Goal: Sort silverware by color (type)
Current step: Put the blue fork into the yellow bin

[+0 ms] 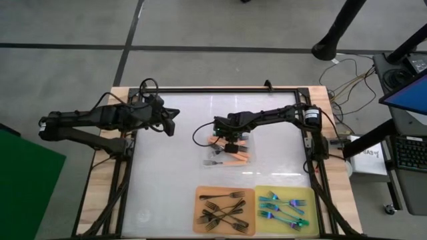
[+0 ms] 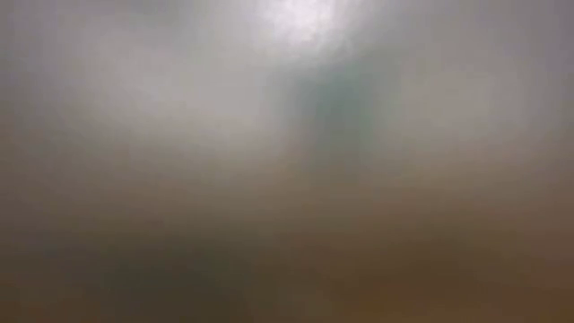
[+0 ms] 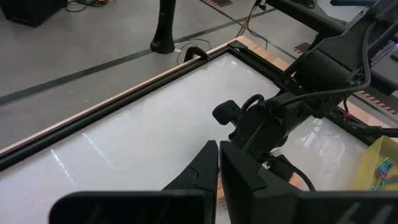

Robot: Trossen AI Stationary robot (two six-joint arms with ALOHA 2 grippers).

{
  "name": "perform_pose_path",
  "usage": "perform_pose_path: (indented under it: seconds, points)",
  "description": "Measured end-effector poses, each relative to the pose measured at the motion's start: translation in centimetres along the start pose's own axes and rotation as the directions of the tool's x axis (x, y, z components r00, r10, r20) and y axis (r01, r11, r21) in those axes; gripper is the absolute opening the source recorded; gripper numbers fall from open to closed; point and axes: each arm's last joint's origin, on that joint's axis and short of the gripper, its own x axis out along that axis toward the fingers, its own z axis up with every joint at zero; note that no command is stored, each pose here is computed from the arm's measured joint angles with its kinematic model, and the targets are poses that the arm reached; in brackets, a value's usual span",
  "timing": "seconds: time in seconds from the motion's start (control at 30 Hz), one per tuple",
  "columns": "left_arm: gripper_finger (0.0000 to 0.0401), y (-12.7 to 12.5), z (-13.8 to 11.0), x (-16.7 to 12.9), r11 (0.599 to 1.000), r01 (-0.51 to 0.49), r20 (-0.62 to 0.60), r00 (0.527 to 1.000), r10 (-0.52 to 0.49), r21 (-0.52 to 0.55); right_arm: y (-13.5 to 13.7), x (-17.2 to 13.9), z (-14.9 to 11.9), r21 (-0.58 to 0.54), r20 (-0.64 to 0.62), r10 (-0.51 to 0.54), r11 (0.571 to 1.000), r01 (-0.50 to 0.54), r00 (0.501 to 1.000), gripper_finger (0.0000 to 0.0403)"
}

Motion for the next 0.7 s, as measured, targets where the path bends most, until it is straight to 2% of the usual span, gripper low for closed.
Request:
perform_pose_path:
  seconds: [0.23,0.47,0.57,0.7]
  points:
    - [0.0,0.0,0.0,0.0,1.0,-0.001,-0.002,1.0,0.001,0.001,-0.1,-4.0,-0.1,0.116,0.084,0.026,0.993,-0.036,0.996,0.001]
    - [0.0,0.0,-0.1,0.1,1.0,-0.001,-0.007,1.0,0.001,-0.004,0.2,-9.6,-0.3,0.263,0.236,0.072,0.955,-0.135,0.969,0.001]
    - [0.0,-0.2,-0.2,0.5,1.0,-0.009,-0.02,1.0,0.009,0.004,1.3,-12.3,-0.6,0.278,0.31,0.15,0.93,-0.24,0.939,0.0009]
    - [0.0,-0.4,-0.7,1.2,0.999,-0.03,-0.054,0.998,0.031,0.026,4.0,-15.1,-1.1,0.258,0.361,0.287,0.883,-0.391,0.887,0.0009]
